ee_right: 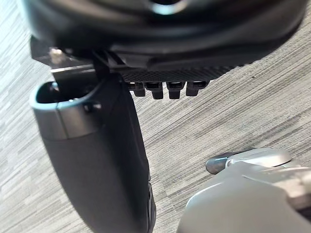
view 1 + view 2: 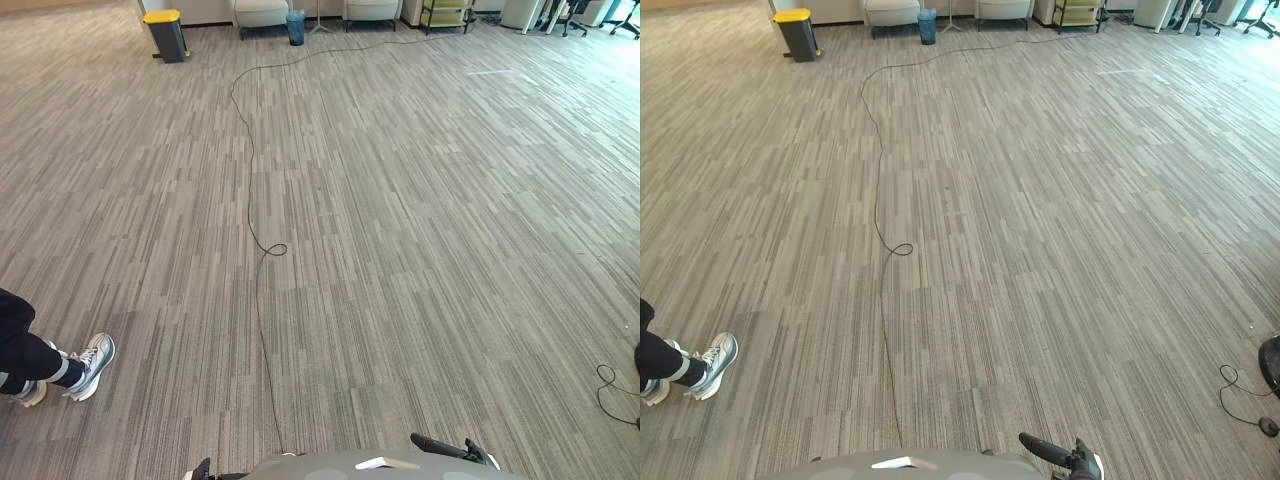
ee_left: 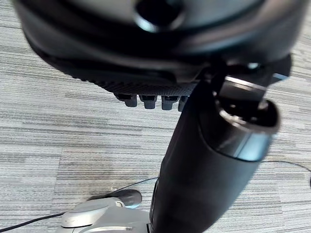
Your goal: Pick up cushions and gather them together orderly.
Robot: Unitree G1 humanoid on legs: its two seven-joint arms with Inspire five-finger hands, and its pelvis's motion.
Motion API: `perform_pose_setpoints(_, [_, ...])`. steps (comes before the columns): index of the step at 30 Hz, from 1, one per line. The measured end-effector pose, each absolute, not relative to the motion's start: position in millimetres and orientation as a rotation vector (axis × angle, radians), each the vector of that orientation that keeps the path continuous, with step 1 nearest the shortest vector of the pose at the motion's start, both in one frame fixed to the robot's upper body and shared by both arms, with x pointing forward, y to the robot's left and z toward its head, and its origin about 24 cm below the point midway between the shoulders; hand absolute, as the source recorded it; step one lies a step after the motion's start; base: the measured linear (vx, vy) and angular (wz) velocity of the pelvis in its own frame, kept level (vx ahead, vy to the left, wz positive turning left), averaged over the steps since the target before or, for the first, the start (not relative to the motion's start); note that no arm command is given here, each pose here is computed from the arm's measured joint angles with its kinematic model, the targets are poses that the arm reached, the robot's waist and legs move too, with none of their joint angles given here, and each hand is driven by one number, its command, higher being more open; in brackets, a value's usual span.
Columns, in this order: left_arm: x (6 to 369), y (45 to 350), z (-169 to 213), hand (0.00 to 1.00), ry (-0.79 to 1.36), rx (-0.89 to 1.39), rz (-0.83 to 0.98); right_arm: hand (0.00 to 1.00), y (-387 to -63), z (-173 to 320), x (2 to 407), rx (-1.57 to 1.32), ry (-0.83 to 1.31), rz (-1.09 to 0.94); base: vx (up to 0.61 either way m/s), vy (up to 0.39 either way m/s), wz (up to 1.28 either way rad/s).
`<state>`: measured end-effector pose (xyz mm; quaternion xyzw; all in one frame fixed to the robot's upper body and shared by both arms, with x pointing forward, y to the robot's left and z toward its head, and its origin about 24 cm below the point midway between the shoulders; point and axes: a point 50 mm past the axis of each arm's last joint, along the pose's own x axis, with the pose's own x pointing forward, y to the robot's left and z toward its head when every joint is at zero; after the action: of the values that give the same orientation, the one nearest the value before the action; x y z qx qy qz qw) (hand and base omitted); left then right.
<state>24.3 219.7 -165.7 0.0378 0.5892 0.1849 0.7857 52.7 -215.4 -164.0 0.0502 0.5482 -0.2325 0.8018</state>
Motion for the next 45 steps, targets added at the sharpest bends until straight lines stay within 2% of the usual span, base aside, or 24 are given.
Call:
perform_pose_setpoints(8, [50, 214, -165, 1.0, 1.202, 0.059, 0.369, 1.0, -216, -160, 77, 0.129, 1.116, -0.504, 0.01, -0.022, -0.04])
perform_pose_setpoints(14, [75, 212, -161, 1.0, 1.123, 0.055, 0.342, 1.0, -199, -160, 93, 0.169, 1.089, -0.461, -0.04, -0.041, 0.0])
perform_pose_setpoints(45, [82, 215, -159, 1.0, 1.106, 0.072, 0.331, 1.0, -198, -161, 99, 0.207, 1.087, -0.47, -0.05, -0.039, 0.03])
